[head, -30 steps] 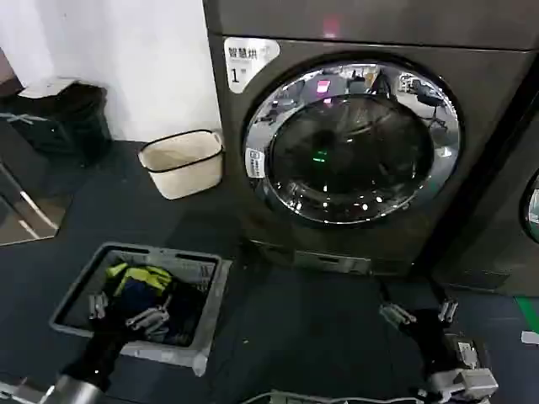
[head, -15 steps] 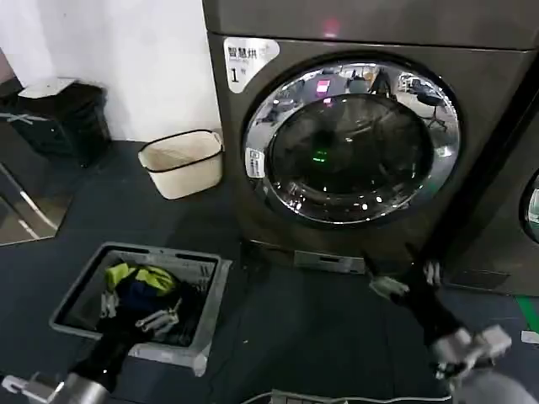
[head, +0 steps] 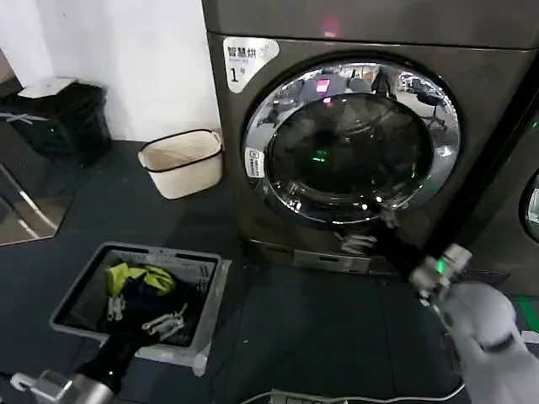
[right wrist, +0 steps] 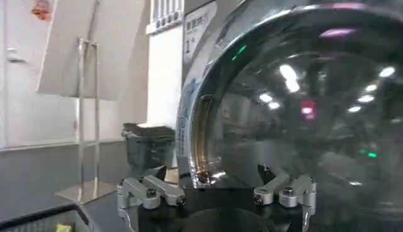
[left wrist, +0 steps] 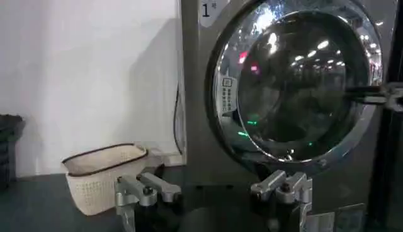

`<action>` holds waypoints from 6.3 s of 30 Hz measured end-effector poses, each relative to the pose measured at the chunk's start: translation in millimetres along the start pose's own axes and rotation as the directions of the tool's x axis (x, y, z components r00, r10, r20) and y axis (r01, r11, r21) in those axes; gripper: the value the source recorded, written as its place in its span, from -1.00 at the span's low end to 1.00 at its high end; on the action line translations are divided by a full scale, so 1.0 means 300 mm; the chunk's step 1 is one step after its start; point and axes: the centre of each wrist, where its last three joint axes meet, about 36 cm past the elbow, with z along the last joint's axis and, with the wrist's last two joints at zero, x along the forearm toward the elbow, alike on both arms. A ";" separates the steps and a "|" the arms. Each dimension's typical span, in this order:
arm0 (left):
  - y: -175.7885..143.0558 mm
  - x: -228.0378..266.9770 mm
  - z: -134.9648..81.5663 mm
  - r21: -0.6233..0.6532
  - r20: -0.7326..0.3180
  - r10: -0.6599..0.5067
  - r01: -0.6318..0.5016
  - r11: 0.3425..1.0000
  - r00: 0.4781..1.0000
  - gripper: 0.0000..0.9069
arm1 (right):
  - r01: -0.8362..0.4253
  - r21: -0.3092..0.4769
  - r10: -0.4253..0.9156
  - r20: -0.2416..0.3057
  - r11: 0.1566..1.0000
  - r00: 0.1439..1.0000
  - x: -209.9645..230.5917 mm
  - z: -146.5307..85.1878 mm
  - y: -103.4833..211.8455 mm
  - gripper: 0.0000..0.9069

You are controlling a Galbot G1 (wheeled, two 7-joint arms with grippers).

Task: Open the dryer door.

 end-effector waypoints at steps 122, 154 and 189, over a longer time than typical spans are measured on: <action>0.205 -0.833 -0.228 -0.036 0.090 0.665 -0.665 0.746 0.742 1.00 | 0.470 0.039 -0.470 0.018 0.882 0.882 0.500 0.096 -0.368 1.00; -0.226 -0.987 -0.189 -0.042 0.063 0.894 -0.894 0.446 0.443 1.00 | -0.966 0.245 0.992 0.070 0.080 0.100 1.674 -0.196 -0.069 1.00; -1.145 -1.296 -0.287 -0.138 0.140 0.968 -0.964 0.229 0.210 1.00 | -0.694 0.394 0.794 0.210 -0.603 -0.571 2.101 -0.517 0.330 1.00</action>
